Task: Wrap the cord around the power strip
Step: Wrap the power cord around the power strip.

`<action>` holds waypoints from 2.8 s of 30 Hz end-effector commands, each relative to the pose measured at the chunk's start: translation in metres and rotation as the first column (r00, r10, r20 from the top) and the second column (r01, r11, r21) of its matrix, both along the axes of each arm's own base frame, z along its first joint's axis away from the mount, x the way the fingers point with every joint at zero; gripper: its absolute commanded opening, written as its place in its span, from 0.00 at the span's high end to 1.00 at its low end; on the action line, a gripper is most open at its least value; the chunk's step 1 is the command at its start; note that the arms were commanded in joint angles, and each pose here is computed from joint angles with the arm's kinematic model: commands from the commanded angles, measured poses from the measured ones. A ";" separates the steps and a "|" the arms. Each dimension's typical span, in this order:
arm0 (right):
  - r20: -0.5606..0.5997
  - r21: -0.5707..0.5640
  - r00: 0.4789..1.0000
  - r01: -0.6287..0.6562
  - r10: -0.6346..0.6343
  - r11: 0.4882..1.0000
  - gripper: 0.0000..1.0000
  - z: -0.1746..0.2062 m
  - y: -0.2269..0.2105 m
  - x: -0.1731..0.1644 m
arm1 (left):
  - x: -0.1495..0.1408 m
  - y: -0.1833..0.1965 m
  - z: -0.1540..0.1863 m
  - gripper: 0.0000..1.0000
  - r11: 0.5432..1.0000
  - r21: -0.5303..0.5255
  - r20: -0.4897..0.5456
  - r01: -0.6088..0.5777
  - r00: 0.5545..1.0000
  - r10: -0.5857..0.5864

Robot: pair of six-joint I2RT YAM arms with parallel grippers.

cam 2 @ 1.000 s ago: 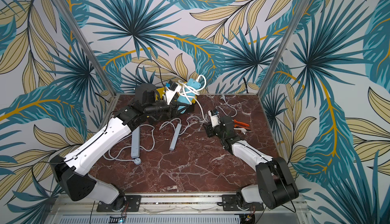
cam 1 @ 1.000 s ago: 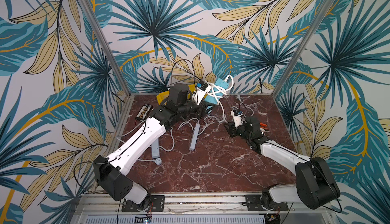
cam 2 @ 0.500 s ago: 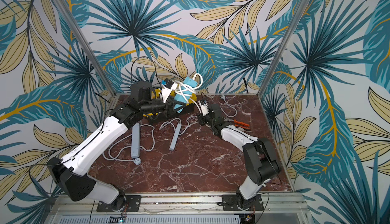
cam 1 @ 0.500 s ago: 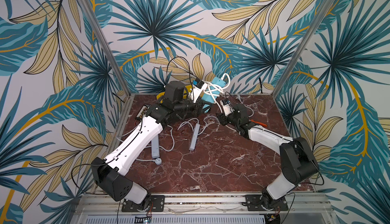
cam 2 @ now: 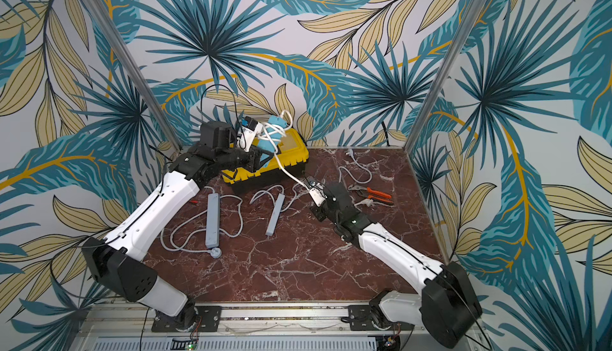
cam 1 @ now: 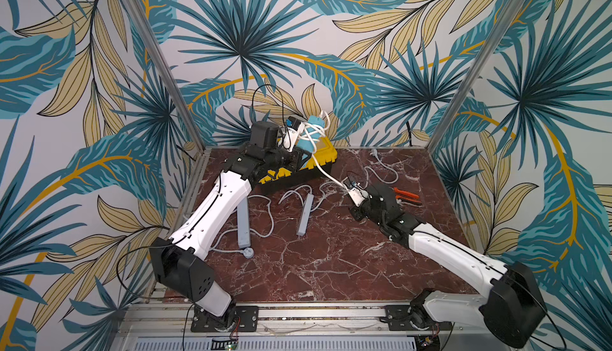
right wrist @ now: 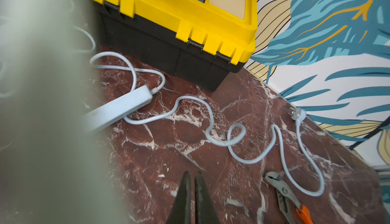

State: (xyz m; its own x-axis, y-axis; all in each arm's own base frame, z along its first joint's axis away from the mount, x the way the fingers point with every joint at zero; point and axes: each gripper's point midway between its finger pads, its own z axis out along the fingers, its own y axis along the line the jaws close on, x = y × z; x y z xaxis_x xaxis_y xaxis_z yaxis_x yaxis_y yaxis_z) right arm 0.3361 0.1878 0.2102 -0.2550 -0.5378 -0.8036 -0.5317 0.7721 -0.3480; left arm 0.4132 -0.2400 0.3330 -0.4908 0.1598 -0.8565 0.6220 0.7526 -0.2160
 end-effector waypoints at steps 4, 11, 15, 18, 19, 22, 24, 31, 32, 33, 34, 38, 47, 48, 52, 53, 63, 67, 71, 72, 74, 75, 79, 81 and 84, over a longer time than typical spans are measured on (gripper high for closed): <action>0.068 -0.196 0.989 -0.118 0.133 0.973 1.00 0.044 -0.019 -0.051 | 0.007 0.002 -0.052 1.00 0.952 0.304 0.004 0.045 0.999 -0.049; 0.127 -0.215 0.971 -0.173 0.203 0.961 1.00 0.110 -0.001 -0.029 | -0.060 -0.060 -0.092 1.00 0.829 0.389 -0.055 0.401 0.909 -0.414; 0.086 -0.120 0.984 -0.143 0.154 0.982 1.00 0.123 -0.008 0.008 | -0.104 -0.077 -0.085 1.00 0.759 0.327 -0.033 0.564 0.809 -0.587; 0.039 -0.068 0.987 -0.155 0.158 0.986 1.00 0.121 -0.005 0.031 | -0.146 -0.089 -0.084 1.00 0.677 0.251 -0.025 0.692 0.704 -0.710; 0.021 -0.046 0.986 -0.165 0.166 0.985 1.00 0.121 -0.002 0.038 | -0.160 -0.093 -0.083 1.00 0.653 0.221 -0.025 0.725 0.673 -0.739; -0.060 0.078 0.976 -0.202 0.207 0.976 1.00 0.113 0.004 0.061 | -0.195 -0.099 -0.071 1.00 0.588 0.126 -0.003 0.799 0.593 -0.805; -0.117 0.186 0.963 -0.219 0.243 0.958 1.00 0.107 0.005 0.072 | -0.210 -0.100 -0.053 1.00 0.559 0.066 0.030 0.827 0.558 -0.829; -0.076 0.496 0.951 -0.223 0.298 0.839 0.69 0.087 0.010 0.092 | -0.215 -0.101 0.012 1.00 0.575 0.004 0.133 0.818 0.569 -0.811; -0.071 0.521 0.954 -0.212 0.290 0.827 0.62 0.080 0.010 0.091 | -0.213 -0.102 0.018 1.00 0.582 0.006 0.141 0.813 0.576 -0.806; -0.066 0.538 0.959 -0.198 0.275 0.819 0.58 0.075 0.009 0.092 | -0.210 -0.103 0.023 1.00 0.594 0.008 0.146 0.805 0.586 -0.797; -0.062 0.554 0.965 -0.180 0.256 0.813 0.55 0.069 0.008 0.094 | -0.207 -0.104 0.028 1.00 0.605 0.011 0.151 0.796 0.597 -0.788; -0.088 0.598 0.979 -0.096 0.184 0.796 0.48 0.038 0.001 0.100 | -0.197 -0.107 0.044 1.00 0.633 0.014 0.173 0.774 0.622 -0.764; -0.104 0.633 0.993 0.028 0.048 0.774 0.45 -0.015 -0.008 0.106 | -0.173 -0.113 0.070 1.00 0.717 -0.007 0.186 0.697 0.706 -0.684; -0.100 0.629 0.995 0.040 0.030 0.776 0.47 -0.018 -0.007 0.108 | -0.170 -0.113 0.072 1.00 0.727 -0.010 0.186 0.687 0.715 -0.674; -0.090 0.656 0.995 0.083 -0.032 0.750 0.58 -0.021 -0.006 0.115 | -0.157 -0.115 0.076 1.00 0.768 -0.025 0.184 0.640 0.758 -0.626; -0.093 0.652 0.994 0.099 -0.050 0.752 0.64 -0.022 -0.007 0.116 | -0.151 -0.114 0.076 1.00 0.786 -0.029 0.180 0.618 0.777 -0.604; -0.196 0.199 0.978 0.113 -0.074 0.973 0.95 -0.057 0.011 0.037 | -0.050 -0.065 0.067 1.00 0.967 -0.078 0.119 0.242 0.965 -0.232; -0.191 0.054 0.981 0.034 -0.023 0.998 0.99 -0.049 0.008 -0.005 | -0.013 -0.032 0.032 1.00 0.992 0.071 0.105 0.103 0.988 -0.110; -0.139 -0.141 0.990 -0.035 0.016 0.989 1.00 -0.028 -0.001 -0.035 | 0.013 -0.008 -0.019 1.00 0.951 0.307 0.079 0.028 0.995 -0.055; -0.105 -0.179 0.994 -0.051 0.032 0.983 1.00 -0.017 -0.004 -0.039 | 0.015 -0.005 -0.032 1.00 0.934 0.355 0.063 0.032 0.996 -0.058; -0.043 -0.238 0.997 -0.068 0.059 0.969 1.00 0.008 -0.009 -0.043 | 0.014 -0.005 -0.059 1.00 0.906 0.416 0.009 0.077 0.996 -0.089; -0.009 -0.266 0.998 -0.063 0.063 0.962 1.00 0.023 -0.013 -0.042 | 0.011 -0.007 -0.069 1.00 0.895 0.433 -0.010 0.102 0.994 -0.109; 0.111 -0.333 0.989 -0.053 0.095 0.941 1.00 0.082 -0.017 -0.035 | -0.022 -0.025 -0.095 1.00 0.861 0.441 -0.068 0.253 0.966 -0.249; 0.138 -0.312 0.985 -0.054 0.102 0.948 1.00 0.109 -0.015 -0.028 | -0.046 -0.039 -0.102 1.00 0.833 0.424 -0.094 0.356 0.932 -0.350; 0.151 -0.258 0.984 -0.056 0.097 0.964 1.00 0.136 -0.015 -0.009 | -0.091 -0.058 -0.107 1.00 0.775 0.366 -0.123 0.515 0.852 -0.508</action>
